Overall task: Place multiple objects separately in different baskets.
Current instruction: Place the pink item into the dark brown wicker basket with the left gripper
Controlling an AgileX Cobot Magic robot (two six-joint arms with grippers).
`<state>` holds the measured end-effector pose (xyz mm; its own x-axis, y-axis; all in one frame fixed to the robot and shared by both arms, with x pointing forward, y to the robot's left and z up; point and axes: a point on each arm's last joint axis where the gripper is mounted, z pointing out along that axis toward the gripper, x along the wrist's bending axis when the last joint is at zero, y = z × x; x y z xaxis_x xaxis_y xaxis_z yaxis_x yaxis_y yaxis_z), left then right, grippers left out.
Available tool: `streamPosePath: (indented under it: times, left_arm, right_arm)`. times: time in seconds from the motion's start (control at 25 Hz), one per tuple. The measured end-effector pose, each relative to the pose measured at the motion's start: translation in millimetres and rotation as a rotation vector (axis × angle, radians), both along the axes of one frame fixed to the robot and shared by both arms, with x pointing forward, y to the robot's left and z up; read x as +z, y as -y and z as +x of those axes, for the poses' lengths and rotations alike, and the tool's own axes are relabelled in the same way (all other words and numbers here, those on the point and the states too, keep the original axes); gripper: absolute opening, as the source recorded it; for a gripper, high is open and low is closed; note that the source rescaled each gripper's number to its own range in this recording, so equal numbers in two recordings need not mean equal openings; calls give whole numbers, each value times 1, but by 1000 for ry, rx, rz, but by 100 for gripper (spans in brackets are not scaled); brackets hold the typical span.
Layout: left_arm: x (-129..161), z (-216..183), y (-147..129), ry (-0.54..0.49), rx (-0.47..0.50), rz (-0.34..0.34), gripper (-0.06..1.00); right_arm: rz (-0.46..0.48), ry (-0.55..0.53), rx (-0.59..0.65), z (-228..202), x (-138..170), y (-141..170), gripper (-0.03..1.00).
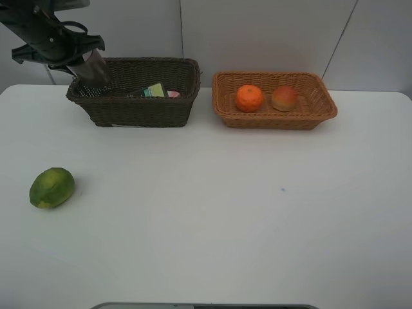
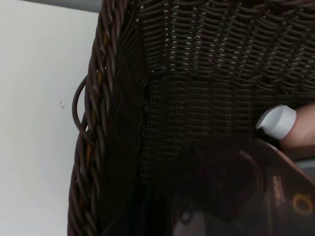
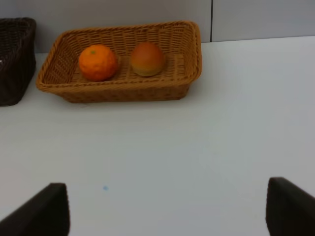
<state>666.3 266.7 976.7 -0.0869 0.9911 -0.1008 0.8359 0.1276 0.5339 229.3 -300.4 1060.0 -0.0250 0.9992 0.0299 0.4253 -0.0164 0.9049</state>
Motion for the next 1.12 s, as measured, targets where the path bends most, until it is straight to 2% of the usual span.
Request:
streamPosePath:
  times: [0.2, 0.32, 0.64, 1.12]
  left_arm:
    - [-9, 23, 6, 12, -13, 2, 0]
    - [-15, 33, 14, 8, -56, 20, 0]
    - [-49, 40, 20, -53, -141, 79, 0]
    - [-54, 43, 20, -39, -148, 88, 0]
  right_arm:
    - [0, 0, 0, 0, 0, 0, 73]
    - [0, 0, 0, 0, 0, 0, 73]
    - [0, 0, 0, 0, 0, 0, 73]
    - [0, 0, 0, 0, 0, 0, 73]
